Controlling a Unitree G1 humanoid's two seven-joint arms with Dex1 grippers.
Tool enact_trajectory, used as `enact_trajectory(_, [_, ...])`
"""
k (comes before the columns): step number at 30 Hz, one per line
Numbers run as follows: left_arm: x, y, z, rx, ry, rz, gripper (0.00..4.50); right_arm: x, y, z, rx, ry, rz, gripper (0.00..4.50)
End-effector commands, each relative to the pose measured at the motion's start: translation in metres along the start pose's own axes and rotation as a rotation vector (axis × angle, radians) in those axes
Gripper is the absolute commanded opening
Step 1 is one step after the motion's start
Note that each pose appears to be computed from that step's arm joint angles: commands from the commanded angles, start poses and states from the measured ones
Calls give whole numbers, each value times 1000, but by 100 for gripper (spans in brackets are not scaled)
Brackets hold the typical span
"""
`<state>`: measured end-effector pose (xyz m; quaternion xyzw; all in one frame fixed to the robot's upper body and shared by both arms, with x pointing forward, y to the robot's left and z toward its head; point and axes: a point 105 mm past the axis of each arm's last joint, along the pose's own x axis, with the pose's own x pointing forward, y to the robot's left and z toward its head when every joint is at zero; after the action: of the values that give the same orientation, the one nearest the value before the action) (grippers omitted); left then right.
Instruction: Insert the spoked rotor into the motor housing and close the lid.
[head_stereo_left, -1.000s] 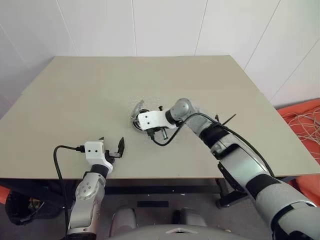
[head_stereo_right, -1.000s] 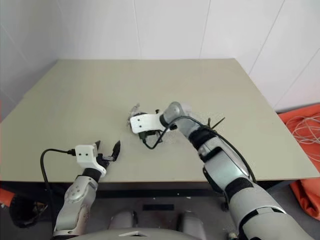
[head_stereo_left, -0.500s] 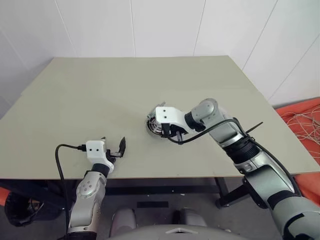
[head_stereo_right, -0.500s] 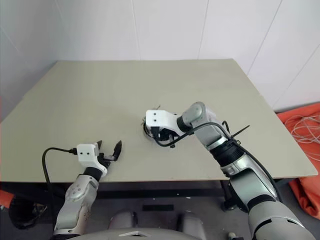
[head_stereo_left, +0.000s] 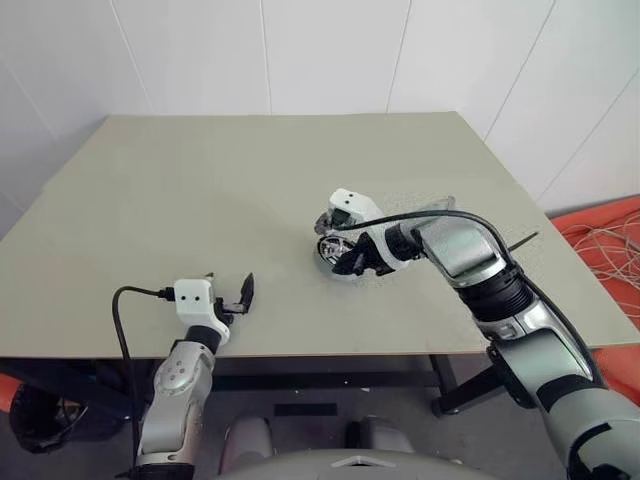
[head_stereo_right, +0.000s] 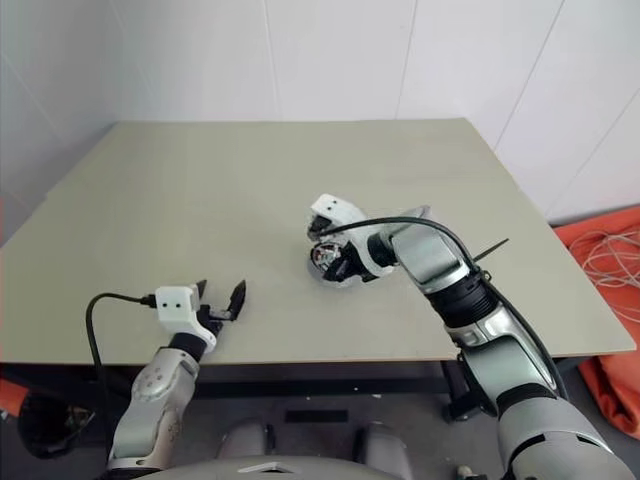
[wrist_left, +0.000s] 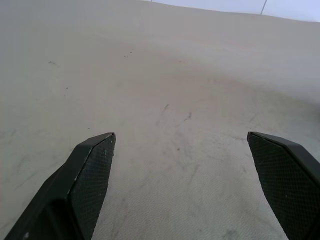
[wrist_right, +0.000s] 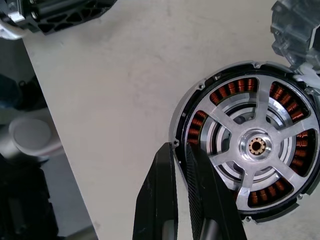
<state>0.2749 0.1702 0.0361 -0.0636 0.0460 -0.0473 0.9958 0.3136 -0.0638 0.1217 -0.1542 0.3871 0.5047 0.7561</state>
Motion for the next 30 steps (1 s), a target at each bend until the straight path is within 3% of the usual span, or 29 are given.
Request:
enact_trajectory(1, [2,-4,16,4,-57,-16,450,-19,11,26,86,-79,20,0])
enact_trajectory(10, [2,-2,14,0,-55,-15,450,-15,0,36,365,-119,118,0])
enact_trajectory(17, [2,-2,14,1,-55,-15,450,-7,-6,30,483,-118,33,0])
enact_trajectory(24, [4,-2,14,0,-54,-19,450,-9,5,30,537,-108,47,0])
enact_trajectory(30, [4,-3,15,-4,-53,-23,450,10,11,24,653,-98,57,0])
